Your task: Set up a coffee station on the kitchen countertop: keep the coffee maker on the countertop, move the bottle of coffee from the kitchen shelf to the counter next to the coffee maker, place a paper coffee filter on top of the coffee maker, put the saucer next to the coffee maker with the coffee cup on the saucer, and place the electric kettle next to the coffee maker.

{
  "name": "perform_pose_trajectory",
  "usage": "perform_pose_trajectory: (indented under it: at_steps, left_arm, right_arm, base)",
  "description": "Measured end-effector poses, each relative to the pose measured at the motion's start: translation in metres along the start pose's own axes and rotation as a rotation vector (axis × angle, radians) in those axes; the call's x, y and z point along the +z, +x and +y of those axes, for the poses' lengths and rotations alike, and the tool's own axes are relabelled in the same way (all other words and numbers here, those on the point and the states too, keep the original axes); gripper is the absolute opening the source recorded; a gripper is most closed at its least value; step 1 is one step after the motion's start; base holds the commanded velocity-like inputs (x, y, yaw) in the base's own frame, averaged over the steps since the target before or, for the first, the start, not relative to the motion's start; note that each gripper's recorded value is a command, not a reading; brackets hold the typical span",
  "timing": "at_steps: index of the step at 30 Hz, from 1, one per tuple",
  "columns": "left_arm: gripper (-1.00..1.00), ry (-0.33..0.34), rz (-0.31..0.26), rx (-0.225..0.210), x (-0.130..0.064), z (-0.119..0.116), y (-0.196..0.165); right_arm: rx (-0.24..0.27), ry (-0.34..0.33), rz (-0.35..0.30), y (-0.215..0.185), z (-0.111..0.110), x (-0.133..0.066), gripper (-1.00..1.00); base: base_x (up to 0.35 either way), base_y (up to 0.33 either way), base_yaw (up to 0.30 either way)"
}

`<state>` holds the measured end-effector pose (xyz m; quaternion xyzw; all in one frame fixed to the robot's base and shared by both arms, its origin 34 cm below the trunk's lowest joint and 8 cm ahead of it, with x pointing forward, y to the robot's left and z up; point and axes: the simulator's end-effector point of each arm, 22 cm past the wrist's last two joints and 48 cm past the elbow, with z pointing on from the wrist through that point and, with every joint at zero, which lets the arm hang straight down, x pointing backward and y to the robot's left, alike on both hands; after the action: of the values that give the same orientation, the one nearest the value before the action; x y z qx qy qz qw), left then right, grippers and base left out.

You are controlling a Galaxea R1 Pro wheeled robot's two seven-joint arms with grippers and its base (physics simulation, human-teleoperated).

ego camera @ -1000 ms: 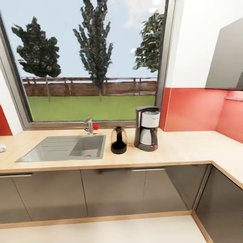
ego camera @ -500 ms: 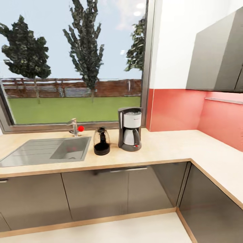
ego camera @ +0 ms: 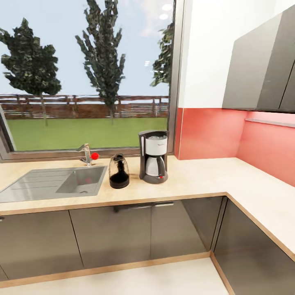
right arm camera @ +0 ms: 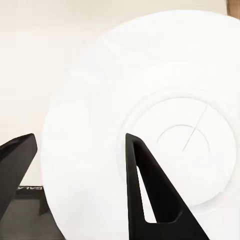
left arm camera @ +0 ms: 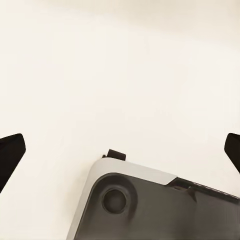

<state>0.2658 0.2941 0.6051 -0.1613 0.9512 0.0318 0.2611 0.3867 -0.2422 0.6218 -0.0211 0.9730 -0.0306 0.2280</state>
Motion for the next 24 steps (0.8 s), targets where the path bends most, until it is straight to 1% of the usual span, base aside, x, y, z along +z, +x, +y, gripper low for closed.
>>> perform_pose_trajectory:
  at_steps: [5,8,10,11,16,18,19,20,21,23,24]
  left_arm:
    - [1.00,0.001,0.000,0.002,0.000,0.000,0.000]
    - [1.00,0.000,-0.001,0.001,0.000,0.000,0.000]
    - [1.00,0.000,-0.001,0.000,0.000,0.000,0.000]
    - [1.00,0.000,-0.001,0.000,0.000,0.000,0.000]
    - [1.00,-0.001,-0.001,0.000,0.000,0.001,0.000]
    - [1.00,0.001,-0.001,0.001,0.000,0.001,0.000]
    - [1.00,0.002,-0.001,0.001,0.000,0.000,0.000]
    - [1.00,0.003,0.000,0.000,0.000,0.000,0.000]
    - [1.00,0.004,0.000,0.000,0.000,-0.001,0.000]
    - [1.00,0.004,-0.001,0.000,0.000,0.000,0.000]
    - [1.00,0.004,0.000,0.000,0.000,0.000,0.000]
  right_arm:
    - [-0.001,-0.012,0.000,-0.001,0.003,0.000,-1.00]
    - [-0.002,-0.015,0.039,0.005,0.008,0.000,-1.00]
    - [-0.007,-0.010,0.098,0.011,0.009,0.000,-1.00]
    - [-0.008,-0.009,0.106,0.009,0.009,0.000,-1.00]
    - [-0.018,0.007,0.105,-0.046,0.014,0.000,-1.00]
    - [-0.021,0.016,0.072,-0.084,0.016,-0.004,-1.00]
    - [-0.018,0.017,0.057,-0.096,0.017,-0.006,-1.00]
    - [-0.017,0.018,0.026,-0.118,0.018,-0.011,-1.00]
    - [-0.014,0.017,0.009,-0.129,0.019,-0.013,-1.00]
    - [-0.010,0.010,-0.054,-0.168,0.023,-0.024,-1.00]
    - [-0.007,0.007,-0.072,-0.179,0.024,-0.028,-1.00]
  base:
    - [0.000,0.000,0.000]
    - [0.000,0.000,0.000]
    - [0.000,0.000,0.000]
    - [0.000,0.000,0.000]
    - [0.000,0.000,0.000]
    - [0.000,0.000,0.000]
    - [0.000,0.000,0.000]
    - [0.000,0.000,0.000]
    - [0.000,0.000,0.000]
    - [0.000,0.000,0.000]
    - [0.000,0.000,0.000]
